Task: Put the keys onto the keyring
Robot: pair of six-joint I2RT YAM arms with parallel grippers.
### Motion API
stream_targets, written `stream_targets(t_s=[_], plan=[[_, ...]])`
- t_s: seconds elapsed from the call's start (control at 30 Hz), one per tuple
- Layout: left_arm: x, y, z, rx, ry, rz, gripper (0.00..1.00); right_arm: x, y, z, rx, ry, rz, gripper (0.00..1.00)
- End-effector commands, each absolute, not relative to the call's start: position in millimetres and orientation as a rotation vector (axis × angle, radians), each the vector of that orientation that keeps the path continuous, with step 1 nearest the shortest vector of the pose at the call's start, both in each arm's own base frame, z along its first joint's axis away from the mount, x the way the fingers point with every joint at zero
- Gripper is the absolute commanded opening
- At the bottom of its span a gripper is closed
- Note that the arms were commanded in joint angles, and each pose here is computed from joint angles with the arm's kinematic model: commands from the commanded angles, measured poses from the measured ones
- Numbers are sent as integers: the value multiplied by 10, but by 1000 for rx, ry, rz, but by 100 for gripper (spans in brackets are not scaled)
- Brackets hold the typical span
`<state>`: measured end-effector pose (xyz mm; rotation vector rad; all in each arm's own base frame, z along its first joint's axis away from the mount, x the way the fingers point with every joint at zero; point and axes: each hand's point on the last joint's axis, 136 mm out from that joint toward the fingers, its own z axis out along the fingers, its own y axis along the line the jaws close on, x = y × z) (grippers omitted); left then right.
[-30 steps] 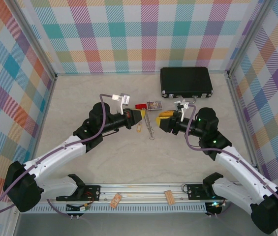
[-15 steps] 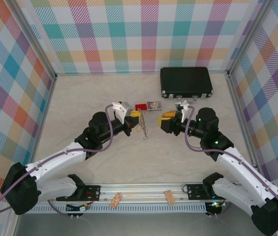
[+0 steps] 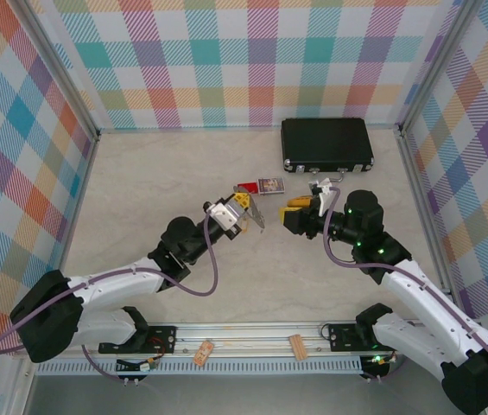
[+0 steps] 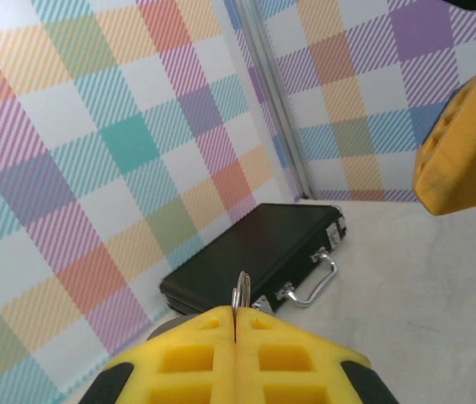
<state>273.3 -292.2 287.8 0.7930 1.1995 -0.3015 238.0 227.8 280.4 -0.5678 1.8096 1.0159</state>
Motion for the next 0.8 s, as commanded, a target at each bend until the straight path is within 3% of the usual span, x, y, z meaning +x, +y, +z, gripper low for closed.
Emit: stream_targets(t_s=[0.0, 0.77], plan=[[2706, -2875, 3049, 758, 1085, -162, 0, 2381, 2266, 2948, -571, 1779, 1006, 44], [2607, -2944, 3001, 770, 1030, -81, 0, 2359, 2264, 2938, -553, 1795, 1029, 45]])
